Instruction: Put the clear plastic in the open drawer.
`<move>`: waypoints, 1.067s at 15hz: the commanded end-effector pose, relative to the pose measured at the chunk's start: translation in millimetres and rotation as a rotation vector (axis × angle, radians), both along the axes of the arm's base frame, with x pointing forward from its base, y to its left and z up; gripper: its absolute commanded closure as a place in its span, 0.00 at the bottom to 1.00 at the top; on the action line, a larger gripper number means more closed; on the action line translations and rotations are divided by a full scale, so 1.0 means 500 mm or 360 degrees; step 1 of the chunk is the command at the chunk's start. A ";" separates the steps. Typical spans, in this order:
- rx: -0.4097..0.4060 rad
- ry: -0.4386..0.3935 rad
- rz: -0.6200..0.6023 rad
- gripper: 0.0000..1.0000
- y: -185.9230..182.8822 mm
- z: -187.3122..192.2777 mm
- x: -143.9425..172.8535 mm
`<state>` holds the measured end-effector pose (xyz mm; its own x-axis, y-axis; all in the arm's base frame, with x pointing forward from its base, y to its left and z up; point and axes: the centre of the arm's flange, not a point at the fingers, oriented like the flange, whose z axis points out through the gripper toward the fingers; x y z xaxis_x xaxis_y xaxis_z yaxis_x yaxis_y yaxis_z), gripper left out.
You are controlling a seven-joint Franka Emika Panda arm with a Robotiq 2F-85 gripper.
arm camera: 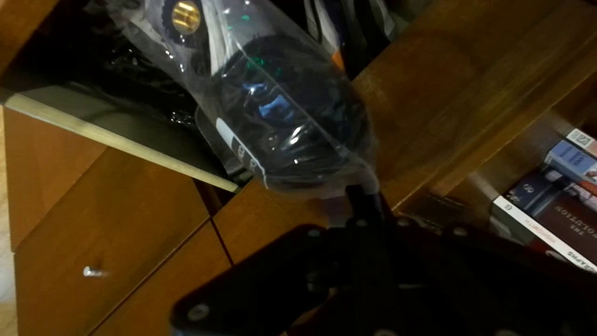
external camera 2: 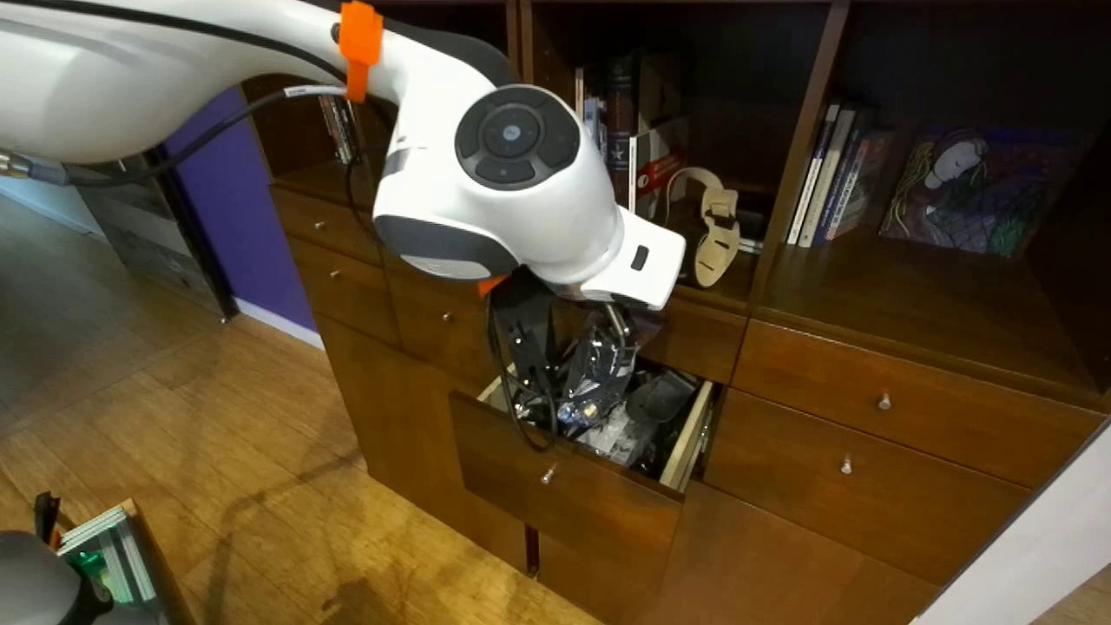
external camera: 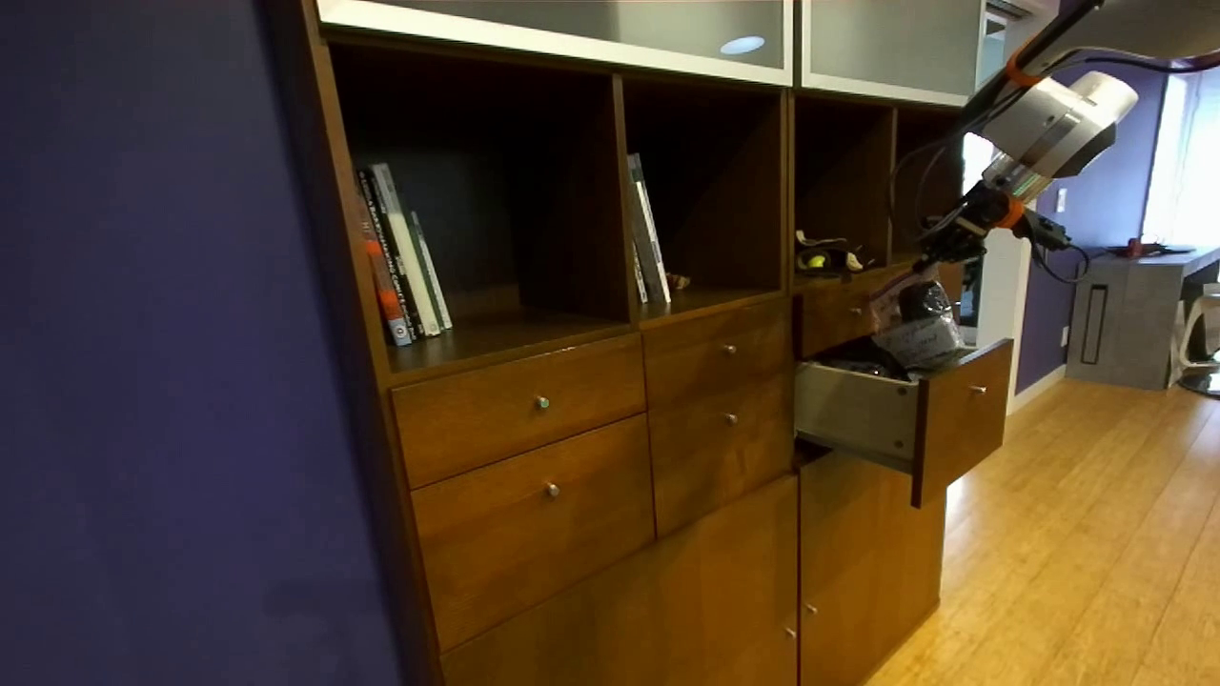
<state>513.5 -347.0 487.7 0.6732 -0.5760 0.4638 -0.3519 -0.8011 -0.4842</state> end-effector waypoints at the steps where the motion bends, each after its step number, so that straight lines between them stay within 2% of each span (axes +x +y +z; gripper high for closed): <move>1: 0.0004 -0.0132 0.0053 0.99 0.005 0.028 0.042; 6: 0.0069 -0.0168 0.0065 0.99 0.017 0.003 0.056; 10: 0.0105 -0.0135 0.0013 0.99 -0.002 -0.050 0.046; 13: 0.0091 -0.0084 -0.0043 0.99 -0.028 -0.087 0.029; 16: 0.0023 -0.0054 -0.0128 0.99 -0.063 -0.111 0.013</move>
<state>527.5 -366.7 441.9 0.6361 -0.6265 0.4505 -0.3725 -0.7606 -0.5318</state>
